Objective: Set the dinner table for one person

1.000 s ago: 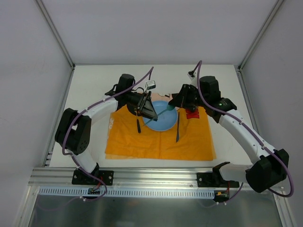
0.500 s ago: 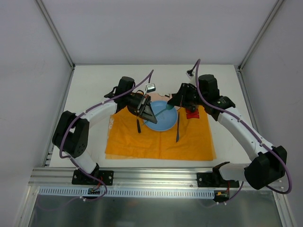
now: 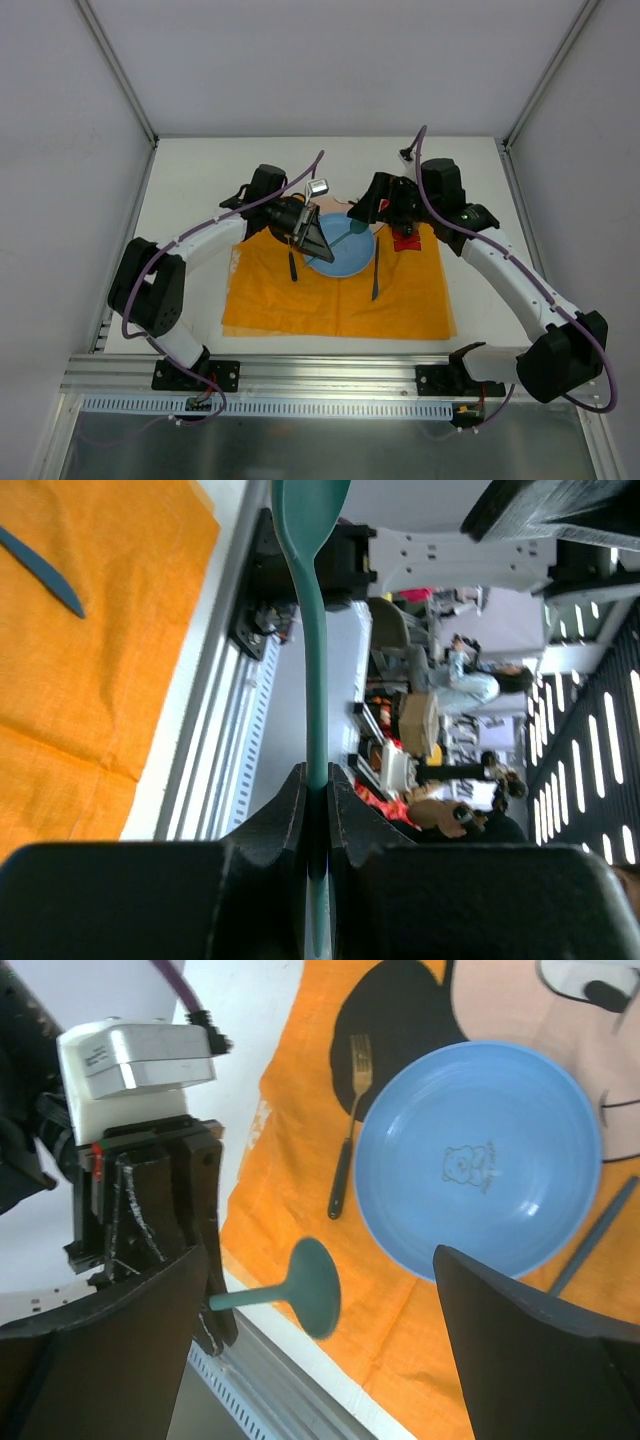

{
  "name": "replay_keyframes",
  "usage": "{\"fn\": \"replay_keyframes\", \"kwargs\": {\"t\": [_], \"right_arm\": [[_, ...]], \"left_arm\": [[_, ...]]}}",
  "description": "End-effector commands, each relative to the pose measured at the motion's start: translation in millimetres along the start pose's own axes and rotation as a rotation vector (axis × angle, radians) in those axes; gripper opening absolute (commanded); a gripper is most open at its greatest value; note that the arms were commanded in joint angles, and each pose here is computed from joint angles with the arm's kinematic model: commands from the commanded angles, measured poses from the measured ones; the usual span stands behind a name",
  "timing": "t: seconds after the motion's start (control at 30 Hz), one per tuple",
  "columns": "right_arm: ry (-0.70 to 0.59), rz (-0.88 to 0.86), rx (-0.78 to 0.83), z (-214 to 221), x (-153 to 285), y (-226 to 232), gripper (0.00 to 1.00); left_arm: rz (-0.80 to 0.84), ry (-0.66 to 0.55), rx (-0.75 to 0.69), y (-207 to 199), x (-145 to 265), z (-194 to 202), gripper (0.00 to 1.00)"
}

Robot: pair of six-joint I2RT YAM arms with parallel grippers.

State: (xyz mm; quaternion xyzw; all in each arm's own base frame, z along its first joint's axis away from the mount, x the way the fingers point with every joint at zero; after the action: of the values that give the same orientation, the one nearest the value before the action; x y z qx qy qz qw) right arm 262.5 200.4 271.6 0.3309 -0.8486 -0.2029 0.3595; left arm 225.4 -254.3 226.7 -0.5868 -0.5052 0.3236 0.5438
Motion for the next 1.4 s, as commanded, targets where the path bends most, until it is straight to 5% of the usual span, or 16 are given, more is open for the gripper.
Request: {"fn": "replay_keyframes", "kwargs": {"t": [0.0, 0.23, 0.27, 0.43, 0.53, 0.87, 1.37], "right_arm": [[-0.106, 0.062, 0.044, -16, 29, 6, 1.0], [-0.254, 0.05, -0.096, 9, 53, 4, 0.99], [-0.323, -0.011, -0.14, 4, 58, 12, 0.99], [-0.274, -0.1, -0.254, 26, 25, 3, 0.99], [-0.272, -0.145, -0.259, 20, 12, 6, 1.0], [-0.236, -0.156, -0.271, -1, -32, -1, 0.77], [-0.262, -0.142, -0.259, -10, -26, 4, 0.75]], "left_arm": [[-0.088, -0.09, -0.127, -22, 4, -6, 0.0], [-0.397, -0.421, -0.098, -8, 2, -30, 0.0], [-0.384, -0.466, -0.119, -11, 0, -36, 0.0], [-0.314, -0.617, -0.036, -2, -9, -35, 0.0], [-0.29, -0.654, -0.056, -9, -12, -31, 0.0], [-0.17, -0.728, -0.105, -45, -9, -29, 0.0], [-0.238, -0.808, -0.123, -39, -3, -24, 0.0]]}}
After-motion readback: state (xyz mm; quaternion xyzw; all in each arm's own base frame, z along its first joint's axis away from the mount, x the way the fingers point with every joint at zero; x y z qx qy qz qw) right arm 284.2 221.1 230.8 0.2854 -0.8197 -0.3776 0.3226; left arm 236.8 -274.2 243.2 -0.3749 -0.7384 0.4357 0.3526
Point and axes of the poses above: each gripper's point midway between its finger pads, its own x axis back along the fingers, its own y axis along the line the jaws close on, z = x × y, the point moved 6 cm from there along x, back along the fingers, and after that the axes turned 4 degrees about x, right-handed, at the moved point
